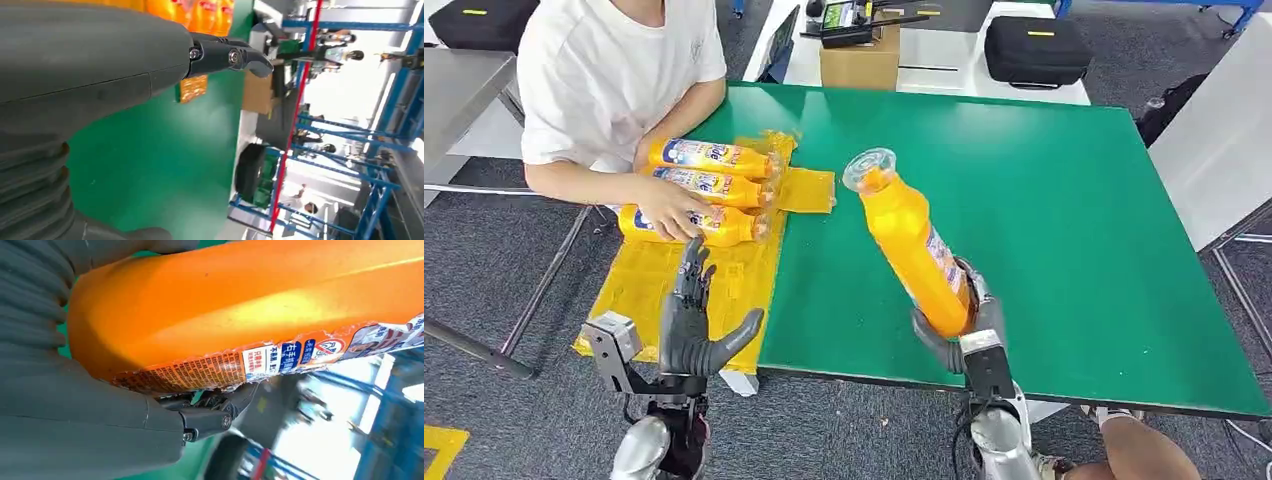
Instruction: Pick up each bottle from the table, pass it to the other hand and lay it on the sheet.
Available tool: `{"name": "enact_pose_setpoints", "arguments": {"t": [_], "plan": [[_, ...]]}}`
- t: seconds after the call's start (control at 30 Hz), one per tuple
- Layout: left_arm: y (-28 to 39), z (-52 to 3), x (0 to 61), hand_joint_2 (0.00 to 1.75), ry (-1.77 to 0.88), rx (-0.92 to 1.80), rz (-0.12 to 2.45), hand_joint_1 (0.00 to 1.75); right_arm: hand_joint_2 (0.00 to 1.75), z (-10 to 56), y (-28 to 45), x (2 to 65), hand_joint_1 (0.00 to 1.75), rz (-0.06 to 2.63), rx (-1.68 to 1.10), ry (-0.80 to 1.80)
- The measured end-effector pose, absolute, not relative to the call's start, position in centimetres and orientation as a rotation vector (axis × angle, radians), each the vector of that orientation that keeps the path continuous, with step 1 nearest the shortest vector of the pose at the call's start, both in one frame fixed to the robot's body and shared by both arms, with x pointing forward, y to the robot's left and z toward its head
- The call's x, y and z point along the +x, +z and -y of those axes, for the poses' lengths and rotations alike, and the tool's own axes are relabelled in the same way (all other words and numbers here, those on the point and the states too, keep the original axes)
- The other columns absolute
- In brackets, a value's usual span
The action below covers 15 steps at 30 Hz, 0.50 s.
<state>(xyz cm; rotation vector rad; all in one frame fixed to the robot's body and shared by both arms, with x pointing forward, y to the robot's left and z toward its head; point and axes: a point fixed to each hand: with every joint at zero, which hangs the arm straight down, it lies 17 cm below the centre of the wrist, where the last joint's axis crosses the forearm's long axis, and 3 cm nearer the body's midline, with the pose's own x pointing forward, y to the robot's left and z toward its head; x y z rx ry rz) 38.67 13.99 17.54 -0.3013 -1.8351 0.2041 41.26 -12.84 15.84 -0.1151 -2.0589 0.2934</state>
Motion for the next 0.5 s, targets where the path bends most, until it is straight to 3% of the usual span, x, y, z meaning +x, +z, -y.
{"name": "enact_pose_setpoints", "arguments": {"t": [0.17,0.3,0.5], "plan": [[17.6,-9.4,36.3,1.75,0.024,-0.404,1.854,0.0,1.75,13.8,20.9,39.7,1.75,2.181,0.014,0.093],[19.2,-5.6,33.5,1.75,-0.111,-0.607,1.907,0.0,1.75,8.2,20.9,37.5,1.75,2.195,0.2,0.346],[21.4,-2.9,31.6,1.75,-0.163,-0.855,1.895,0.0,1.75,1.5,17.6,34.6,1.75,2.175,0.259,0.665]]}}
